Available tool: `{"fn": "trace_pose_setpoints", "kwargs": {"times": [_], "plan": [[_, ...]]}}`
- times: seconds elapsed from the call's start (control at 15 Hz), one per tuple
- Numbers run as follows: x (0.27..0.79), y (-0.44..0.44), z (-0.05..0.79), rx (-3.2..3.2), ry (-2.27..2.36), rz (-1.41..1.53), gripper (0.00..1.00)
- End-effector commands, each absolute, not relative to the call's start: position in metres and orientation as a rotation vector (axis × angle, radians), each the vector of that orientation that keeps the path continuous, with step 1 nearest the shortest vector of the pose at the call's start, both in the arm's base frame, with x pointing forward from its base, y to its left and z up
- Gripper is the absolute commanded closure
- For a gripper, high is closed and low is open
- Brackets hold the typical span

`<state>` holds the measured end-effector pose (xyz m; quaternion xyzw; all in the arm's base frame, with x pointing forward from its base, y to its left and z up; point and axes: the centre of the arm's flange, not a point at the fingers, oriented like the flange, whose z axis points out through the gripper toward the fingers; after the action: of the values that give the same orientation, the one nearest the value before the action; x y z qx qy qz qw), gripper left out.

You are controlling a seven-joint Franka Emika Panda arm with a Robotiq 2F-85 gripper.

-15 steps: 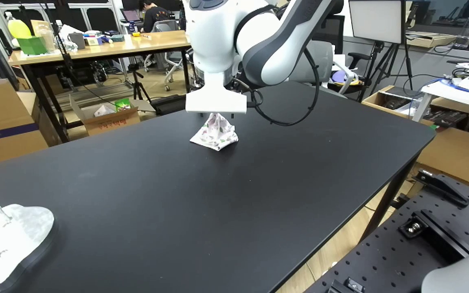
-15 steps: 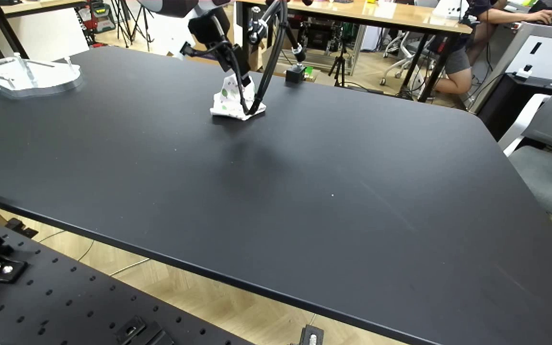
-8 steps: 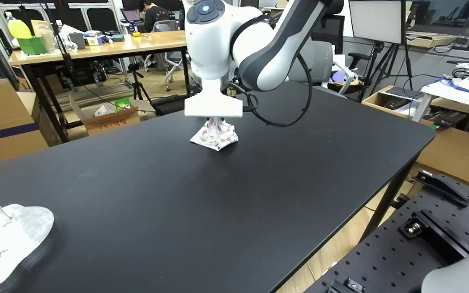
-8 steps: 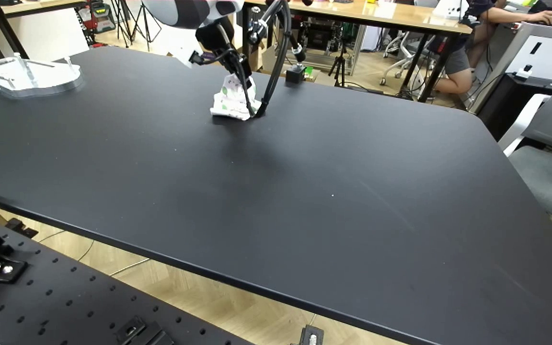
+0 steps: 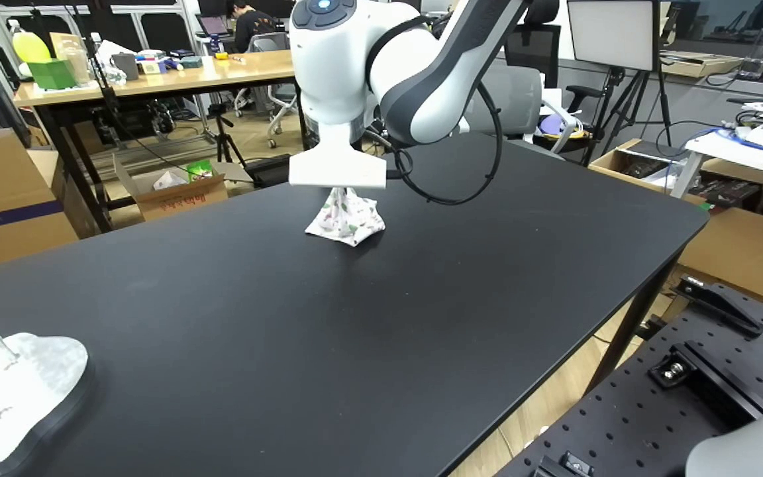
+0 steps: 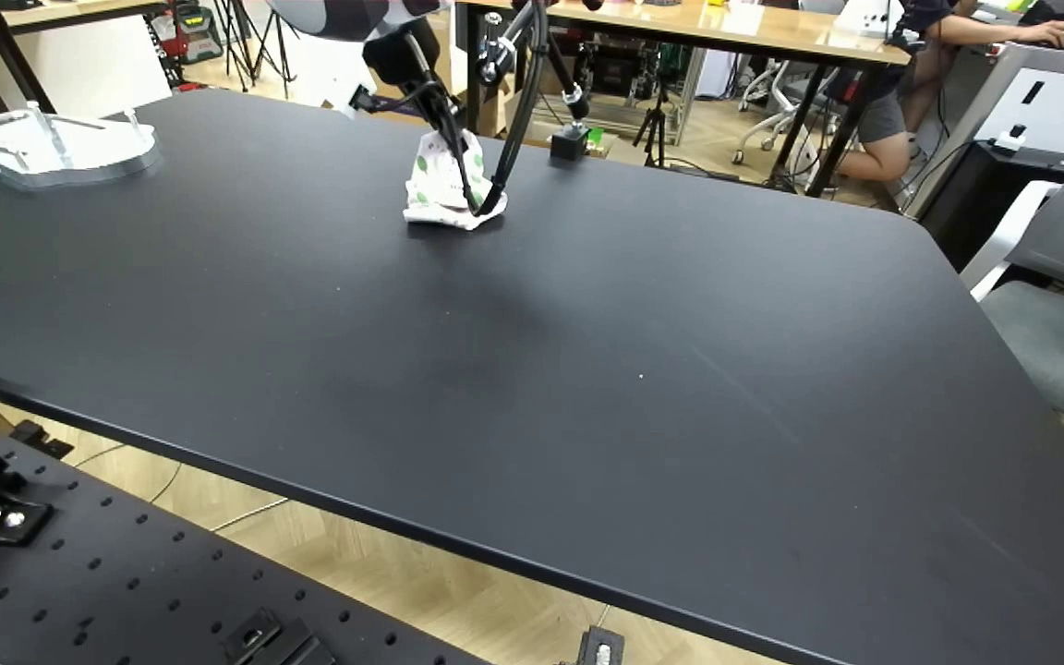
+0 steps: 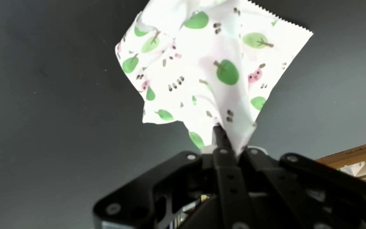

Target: Put the white cloth on the rack.

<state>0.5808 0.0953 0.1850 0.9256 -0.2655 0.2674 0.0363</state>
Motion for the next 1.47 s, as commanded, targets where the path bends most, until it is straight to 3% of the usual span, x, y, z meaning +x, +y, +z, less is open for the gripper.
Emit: {"fn": "trace_pose_setpoints", "kwargs": {"times": [0.0, 0.93, 1.4], "plan": [[0.562, 0.102, 0.217, 2.794, -0.850, 0.832, 0.99], [0.519, 0.074, 0.455, 2.627, -0.836, 0.671, 0.99], [0.500, 0.024, 0.504, 2.514, -0.933, 0.662, 0.99]]}}
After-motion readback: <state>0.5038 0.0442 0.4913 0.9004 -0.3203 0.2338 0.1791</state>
